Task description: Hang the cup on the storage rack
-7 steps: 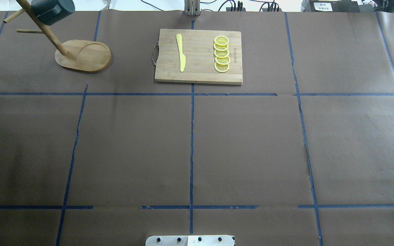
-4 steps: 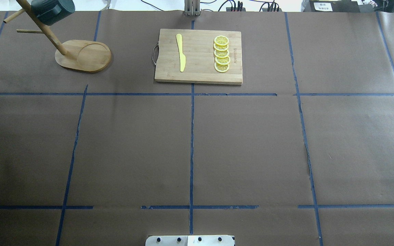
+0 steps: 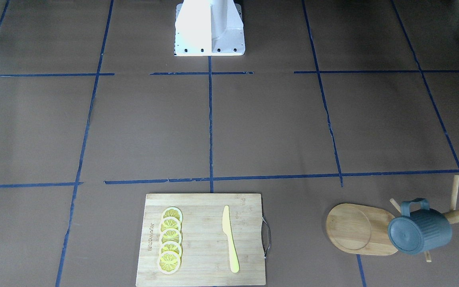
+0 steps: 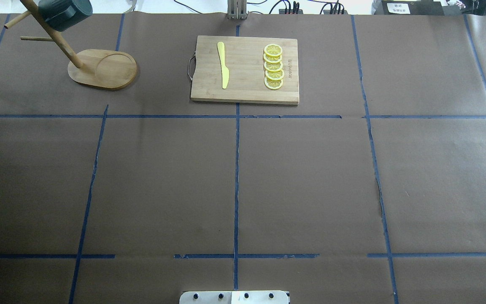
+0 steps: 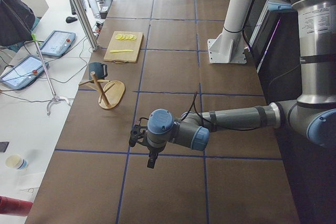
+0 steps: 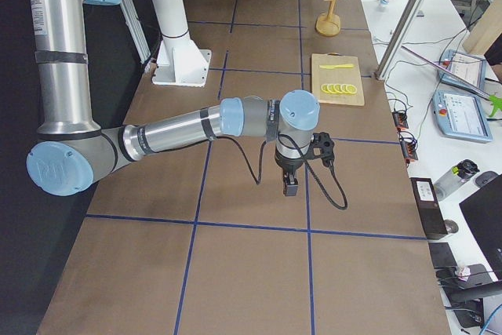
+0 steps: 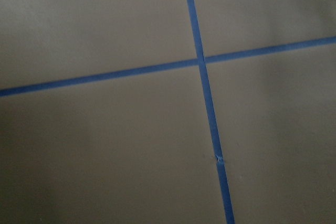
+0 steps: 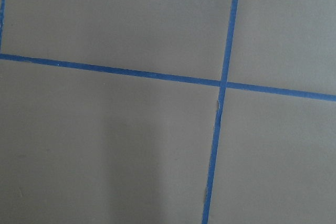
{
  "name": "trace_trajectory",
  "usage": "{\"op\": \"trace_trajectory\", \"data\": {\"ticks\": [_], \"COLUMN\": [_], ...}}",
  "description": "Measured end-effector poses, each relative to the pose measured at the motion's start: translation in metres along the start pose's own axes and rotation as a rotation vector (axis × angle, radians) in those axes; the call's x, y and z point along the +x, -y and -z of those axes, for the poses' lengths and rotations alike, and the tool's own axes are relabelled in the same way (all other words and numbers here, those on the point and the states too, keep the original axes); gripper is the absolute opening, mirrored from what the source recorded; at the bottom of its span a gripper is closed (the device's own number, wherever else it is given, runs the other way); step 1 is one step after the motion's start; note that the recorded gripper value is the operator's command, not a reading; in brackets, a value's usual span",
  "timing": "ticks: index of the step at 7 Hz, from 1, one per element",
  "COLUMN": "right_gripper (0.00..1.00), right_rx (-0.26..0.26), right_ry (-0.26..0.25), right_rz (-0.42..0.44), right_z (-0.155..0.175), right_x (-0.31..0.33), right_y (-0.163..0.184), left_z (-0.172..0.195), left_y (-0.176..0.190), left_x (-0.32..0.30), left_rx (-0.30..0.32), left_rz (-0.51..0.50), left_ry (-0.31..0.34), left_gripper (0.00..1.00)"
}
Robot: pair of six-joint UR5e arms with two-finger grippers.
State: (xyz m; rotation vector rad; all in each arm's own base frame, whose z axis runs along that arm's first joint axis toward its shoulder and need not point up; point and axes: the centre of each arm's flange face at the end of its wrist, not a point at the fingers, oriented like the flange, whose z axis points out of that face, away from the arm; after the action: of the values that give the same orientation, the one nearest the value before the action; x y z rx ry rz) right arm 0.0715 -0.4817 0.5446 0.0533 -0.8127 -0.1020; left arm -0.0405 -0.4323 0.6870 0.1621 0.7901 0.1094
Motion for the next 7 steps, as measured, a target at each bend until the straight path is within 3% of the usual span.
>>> {"op": "trace_trajectory", "data": {"ticks": [3, 7], "right_gripper": [1.00, 1.00], "right_rx": [-0.017, -0.024], "right_ry": [0.018, 0.020], "right_rz": [-0.027, -0.043], "right_z": [-0.009, -0.013], "right_x": [0.011, 0.021], "right_y": [-0.005, -0.006], "left_z": [0.010, 0.053], "left_y": [-0.001, -0.004], "left_x": [0.008, -0.013], "left_rx": [-0.109, -0.066], "left_rz": [-0.055, -0.015], "left_ry": [-0.021, 0.002], "left_gripper": [1.00, 1.00]}}
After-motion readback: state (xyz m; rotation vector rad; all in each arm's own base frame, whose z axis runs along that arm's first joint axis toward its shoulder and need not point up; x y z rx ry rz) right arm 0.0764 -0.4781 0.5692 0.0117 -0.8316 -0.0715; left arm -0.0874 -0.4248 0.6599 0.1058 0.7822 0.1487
